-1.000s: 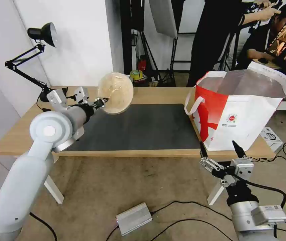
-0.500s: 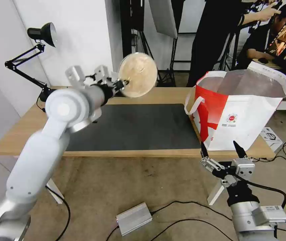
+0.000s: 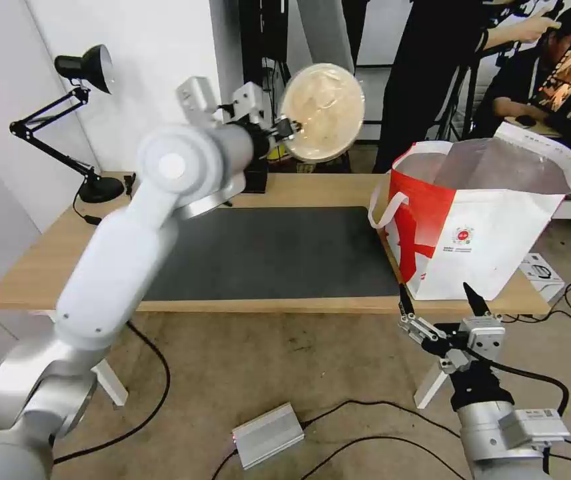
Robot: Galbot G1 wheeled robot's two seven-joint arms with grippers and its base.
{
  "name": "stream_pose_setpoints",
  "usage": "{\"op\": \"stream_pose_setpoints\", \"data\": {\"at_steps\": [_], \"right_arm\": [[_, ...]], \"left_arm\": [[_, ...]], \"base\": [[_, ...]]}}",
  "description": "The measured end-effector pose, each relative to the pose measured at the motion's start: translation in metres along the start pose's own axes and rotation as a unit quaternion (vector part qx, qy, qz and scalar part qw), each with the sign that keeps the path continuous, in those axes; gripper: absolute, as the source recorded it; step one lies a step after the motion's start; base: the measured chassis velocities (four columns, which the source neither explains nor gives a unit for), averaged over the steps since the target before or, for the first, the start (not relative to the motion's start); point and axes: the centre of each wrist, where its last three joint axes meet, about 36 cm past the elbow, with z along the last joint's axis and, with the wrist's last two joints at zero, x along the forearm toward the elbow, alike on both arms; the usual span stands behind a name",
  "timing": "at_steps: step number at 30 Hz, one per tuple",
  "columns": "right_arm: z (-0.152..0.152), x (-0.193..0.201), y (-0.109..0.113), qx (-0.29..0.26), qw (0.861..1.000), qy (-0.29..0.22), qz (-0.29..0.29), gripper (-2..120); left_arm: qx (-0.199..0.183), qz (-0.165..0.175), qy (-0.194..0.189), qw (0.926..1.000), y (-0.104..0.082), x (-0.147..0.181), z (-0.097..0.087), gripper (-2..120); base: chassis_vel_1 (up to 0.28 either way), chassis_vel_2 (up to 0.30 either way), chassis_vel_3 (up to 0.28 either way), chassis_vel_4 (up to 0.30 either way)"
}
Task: Pick up the trash from the table and place it into the takeout bag.
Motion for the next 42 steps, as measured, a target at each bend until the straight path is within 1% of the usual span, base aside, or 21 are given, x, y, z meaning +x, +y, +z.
{"op": "stream_pose_setpoints", "data": {"at_steps": [1, 3, 4, 7, 8, 12, 13, 16, 20, 23, 26, 27, 28, 30, 31, 33, 34, 36, 37, 40, 42], "right_arm": [[0.000, 0.000, 0.000, 0.000, 1.000, 0.000, 0.000, 100], [0.000, 0.000, 0.000, 0.000, 1.000, 0.000, 0.000, 100], [0.000, 0.000, 0.000, 0.000, 1.000, 0.000, 0.000, 100], [0.000, 0.000, 0.000, 0.001, 1.000, 0.000, 0.000, 100], [0.000, 0.000, 0.000, 0.001, 1.000, 0.000, 0.000, 100], [0.001, 0.000, 0.000, 0.001, 1.000, 0.001, -0.001, 100], [0.001, 0.000, 0.000, 0.001, 1.000, 0.001, -0.001, 100], [0.001, -0.001, 0.000, -0.001, 1.000, 0.001, 0.000, 100], [0.002, -0.001, 0.000, -0.001, 1.000, 0.001, 0.000, 100], [0.002, -0.001, 0.000, -0.001, 1.000, 0.001, 0.000, 100], [0.002, -0.001, 0.001, -0.002, 1.000, 0.001, 0.002, 100], [0.002, -0.001, 0.001, -0.002, 1.000, 0.001, 0.002, 100], [0.001, -0.001, 0.001, -0.003, 1.000, 0.001, 0.002, 100], [0.001, -0.001, 0.001, -0.003, 1.000, 0.001, 0.002, 100], [0.001, -0.001, 0.001, -0.003, 1.000, 0.000, 0.003, 100], [0.001, -0.001, 0.001, -0.004, 1.000, 0.000, 0.003, 100], [0.000, 0.000, 0.001, -0.004, 1.000, 0.000, 0.004, 100], [0.000, -0.001, 0.001, -0.005, 1.000, 0.000, 0.005, 100], [0.000, -0.001, 0.001, -0.005, 1.000, 0.000, 0.005, 100], [0.000, -0.001, 0.002, -0.007, 1.000, -0.002, 0.008, 100], [0.000, -0.001, 0.002, -0.008, 1.000, -0.002, 0.009, 100]], "left_arm": [[0.000, 0.000, 0.000, 1.0000, 0.000, 0.000, 0.000, 0], [0.000, 0.007, 0.005, 1.0000, -0.010, -0.008, 0.000, 0], [0.000, 0.007, 0.005, 1.0000, -0.010, -0.008, 0.000, 0], [0.000, 0.020, 0.008, 0.9998, -0.028, -0.019, -0.003, 0], [0.000, 0.020, 0.008, 0.9998, -0.028, -0.019, -0.003, 0], [-0.003, 0.036, 0.011, 0.9993, -0.053, -0.032, -0.007, 0], [-0.003, 0.036, 0.011, 0.9993, -0.053, -0.032, -0.007, 0], [-0.012, 0.040, 0.011, 0.9991, -0.069, -0.042, -0.008, 0], [-0.018, 0.040, 0.011, 0.9990, -0.079, -0.052, -0.005, 0], [-0.033, 0.039, 0.006, 0.9987, -0.088, -0.061, 0.000, 0], [-0.081, 0.032, -0.023, 0.9959, -0.098, -0.082, 0.014, 0], [-0.081, 0.032, -0.023, 0.9959, -0.098, -0.082, 0.014, 0], [-0.093, 0.032, -0.031, 0.9947, -0.099, -0.086, 0.018, 0], [-0.120, 0.044, -0.048, 0.9906, -0.101, -0.096, 0.028, 0], [-0.143, 0.056, -0.062, 0.9862, -0.100, -0.103, 0.038, 0], [-0.150, 0.059, -0.066, 0.9848, -0.099, -0.105, 0.041, 0], [-0.170, 0.067, -0.076, 0.9802, -0.095, -0.112, 0.052, 0], [-0.191, 0.072, -0.087, 0.9751, -0.089, -0.120, 0.063, 0], [-0.191, 0.072, -0.087, 0.9751, -0.089, -0.120, 0.063, 0], [-0.219, 0.074, -0.100, 0.9678, -0.077, -0.133, 0.080, 0], [-0.223, 0.072, -0.099, 0.9671, -0.075, -0.135, 0.083, 0]], "base": [[0.000, 0.000, 0.000, 0.000], [0.000, 0.000, 0.000, 0.000], [0.000, 0.000, 0.000, 0.000], [0.000, 0.000, 0.000, 0.000], [0.000, 0.000, 0.000, 0.000], [0.000, 0.000, 0.000, 0.000], [0.000, 0.000, 0.000, 0.000], [0.000, 0.000, 0.000, 0.000], [0.000, 0.000, 0.000, 0.000], [0.000, 0.000, 0.000, 0.000], [0.000, 0.000, 0.000, 0.000], [0.000, 0.000, 0.000, 0.000], [0.000, 0.000, 0.000, 0.000], [0.000, 0.000, 0.000, 0.000], [0.000, 0.000, 0.000, 0.000], [0.000, 0.000, 0.000, 0.000], [0.000, 0.000, 0.000, 0.000], [0.000, 0.000, 0.000, 0.000], [0.000, 0.000, 0.000, 0.000], [0.000, 0.000, 0.000, 0.000], [0.000, 0.000, 0.000, 0.000]]}}
